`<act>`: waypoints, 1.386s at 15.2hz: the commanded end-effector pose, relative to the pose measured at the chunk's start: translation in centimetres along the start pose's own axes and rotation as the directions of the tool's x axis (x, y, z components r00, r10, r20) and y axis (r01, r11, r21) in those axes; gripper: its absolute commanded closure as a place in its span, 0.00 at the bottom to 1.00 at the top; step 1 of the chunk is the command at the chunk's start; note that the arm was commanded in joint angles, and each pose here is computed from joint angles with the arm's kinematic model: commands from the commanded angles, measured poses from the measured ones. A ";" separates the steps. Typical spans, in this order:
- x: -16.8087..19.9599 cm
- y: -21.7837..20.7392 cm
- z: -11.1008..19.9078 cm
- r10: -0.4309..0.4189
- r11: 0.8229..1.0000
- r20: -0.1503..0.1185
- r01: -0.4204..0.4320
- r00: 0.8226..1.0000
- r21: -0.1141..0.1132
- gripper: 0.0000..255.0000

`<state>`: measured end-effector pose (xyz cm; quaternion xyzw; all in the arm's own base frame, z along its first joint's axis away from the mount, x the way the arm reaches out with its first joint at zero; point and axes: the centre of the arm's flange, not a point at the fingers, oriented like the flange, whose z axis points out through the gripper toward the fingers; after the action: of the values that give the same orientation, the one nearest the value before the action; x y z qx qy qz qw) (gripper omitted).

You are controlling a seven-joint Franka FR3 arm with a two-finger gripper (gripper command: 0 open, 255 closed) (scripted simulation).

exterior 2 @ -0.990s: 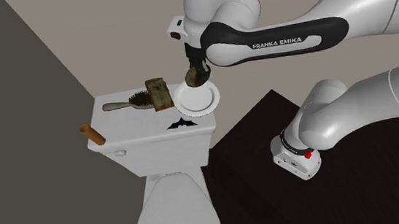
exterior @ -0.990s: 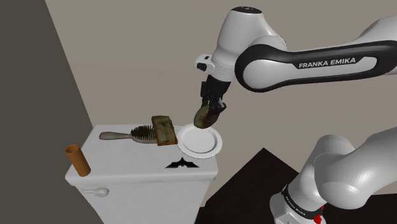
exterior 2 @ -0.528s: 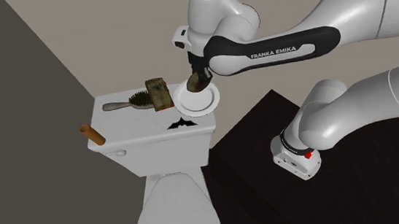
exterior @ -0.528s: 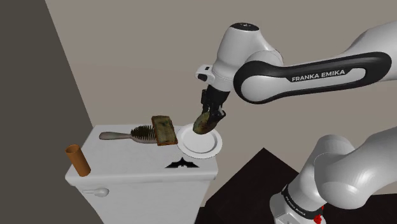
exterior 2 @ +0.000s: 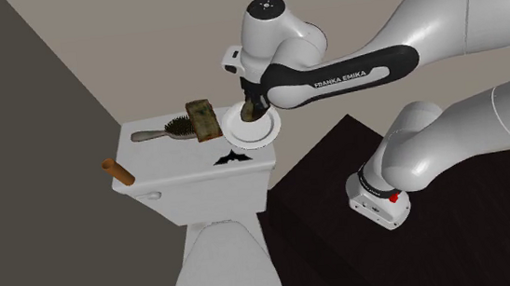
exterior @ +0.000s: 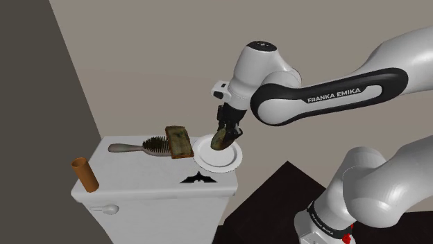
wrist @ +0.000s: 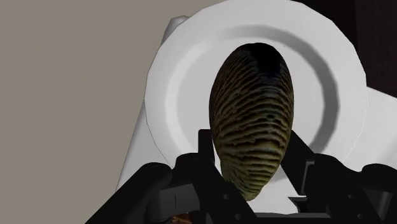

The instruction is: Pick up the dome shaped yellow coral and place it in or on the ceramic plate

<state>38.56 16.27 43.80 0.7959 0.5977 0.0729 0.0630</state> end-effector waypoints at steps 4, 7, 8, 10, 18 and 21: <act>-0.2 -0.4 1.7 -0.001 1.000 0.007 0.001 1.000 0.011 1.00; -0.2 -0.4 1.7 -0.001 1.000 0.007 0.001 1.000 0.011 1.00; -0.2 -0.4 1.7 -0.001 1.000 0.007 0.001 1.000 0.011 1.00; -0.3 -0.5 1.8 -0.001 1.000 0.007 0.001 1.000 0.011 0.00; -0.2 -0.4 -2.2 -0.001 1.000 0.007 0.001 1.000 0.011 0.00; -0.2 -0.4 -3.3 -0.001 1.000 0.007 0.001 1.000 0.011 0.00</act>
<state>37.57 16.26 46.61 0.7962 0.5981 0.0674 0.0610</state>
